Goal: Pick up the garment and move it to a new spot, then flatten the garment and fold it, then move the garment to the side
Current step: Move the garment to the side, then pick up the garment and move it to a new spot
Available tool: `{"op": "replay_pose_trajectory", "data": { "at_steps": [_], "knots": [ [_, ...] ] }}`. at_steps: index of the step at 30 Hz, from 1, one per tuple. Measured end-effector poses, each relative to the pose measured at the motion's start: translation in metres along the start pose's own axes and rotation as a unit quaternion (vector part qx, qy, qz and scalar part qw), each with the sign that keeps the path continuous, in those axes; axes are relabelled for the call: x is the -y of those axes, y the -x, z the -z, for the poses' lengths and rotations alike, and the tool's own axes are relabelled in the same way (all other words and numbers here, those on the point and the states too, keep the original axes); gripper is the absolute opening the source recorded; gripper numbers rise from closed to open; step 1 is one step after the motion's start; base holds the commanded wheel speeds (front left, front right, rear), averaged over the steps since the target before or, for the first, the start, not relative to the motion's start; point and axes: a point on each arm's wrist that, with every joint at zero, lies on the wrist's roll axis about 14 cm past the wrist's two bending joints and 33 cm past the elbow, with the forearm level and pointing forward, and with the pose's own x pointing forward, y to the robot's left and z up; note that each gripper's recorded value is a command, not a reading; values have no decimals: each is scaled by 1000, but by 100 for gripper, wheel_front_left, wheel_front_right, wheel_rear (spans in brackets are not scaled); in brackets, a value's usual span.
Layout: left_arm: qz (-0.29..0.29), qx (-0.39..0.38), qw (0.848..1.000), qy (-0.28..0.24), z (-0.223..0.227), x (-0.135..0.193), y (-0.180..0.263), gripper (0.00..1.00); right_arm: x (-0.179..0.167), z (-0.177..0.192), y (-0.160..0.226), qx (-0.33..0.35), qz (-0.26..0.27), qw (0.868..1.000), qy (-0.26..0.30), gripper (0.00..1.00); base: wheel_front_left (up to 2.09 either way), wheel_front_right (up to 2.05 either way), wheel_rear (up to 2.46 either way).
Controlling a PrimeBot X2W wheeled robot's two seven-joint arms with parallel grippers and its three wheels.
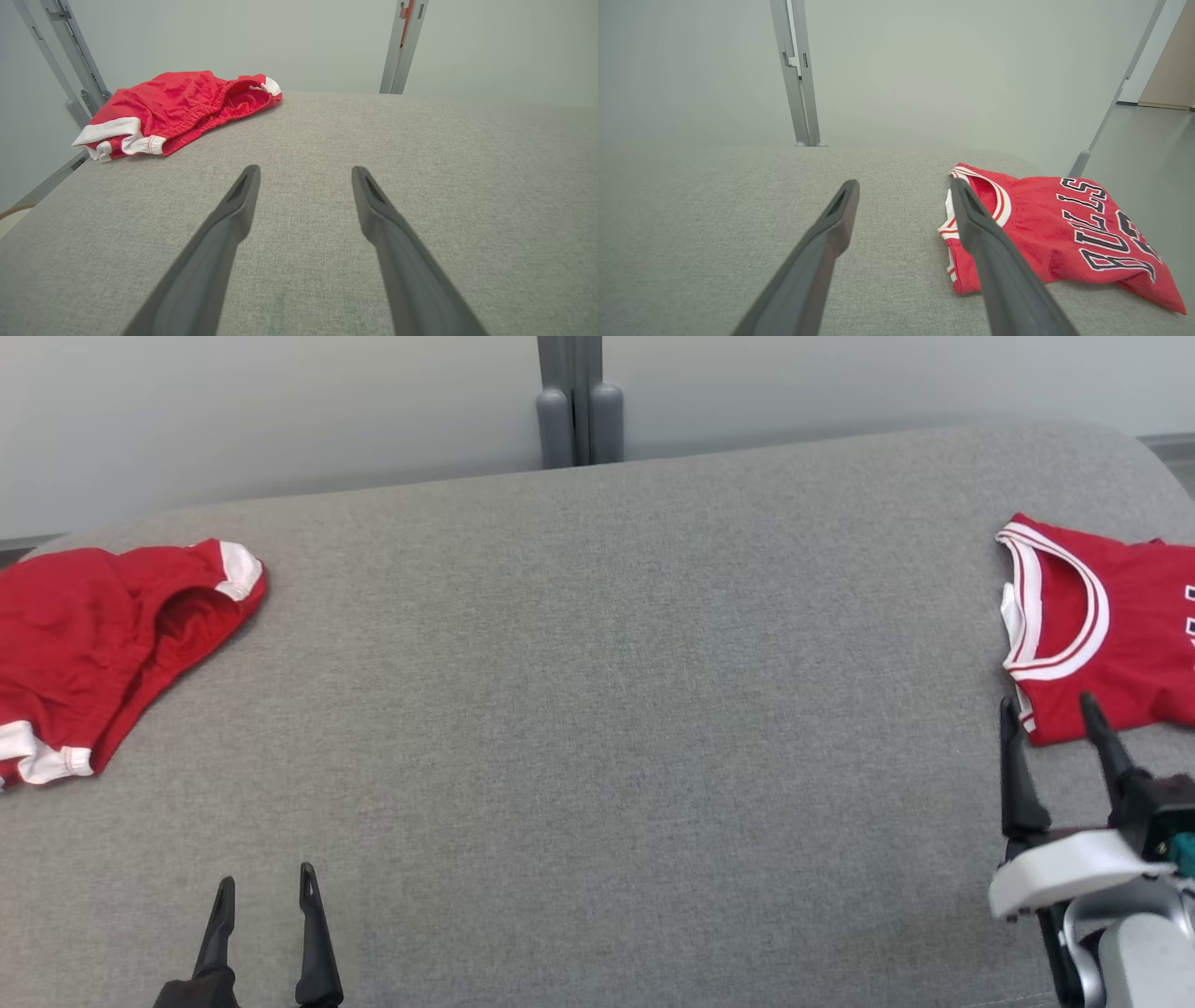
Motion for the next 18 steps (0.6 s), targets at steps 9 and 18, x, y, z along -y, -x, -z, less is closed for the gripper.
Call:
{"op": "replay_pose_trajectory", "data": {
  "at_steps": [9, 18],
  "knots": [
    [-35, 28, 999, -3, -14, -28, 25, 100, -66, 16, 39, -25, -73, 997, -30, 100, 0, 0, 0],
    [-20, 44, 999, 2, -23, -21, 29, 100, -77, 10, 45, -17, -85, 996, -39, 100, 0, 0, 0]
  ]
}}
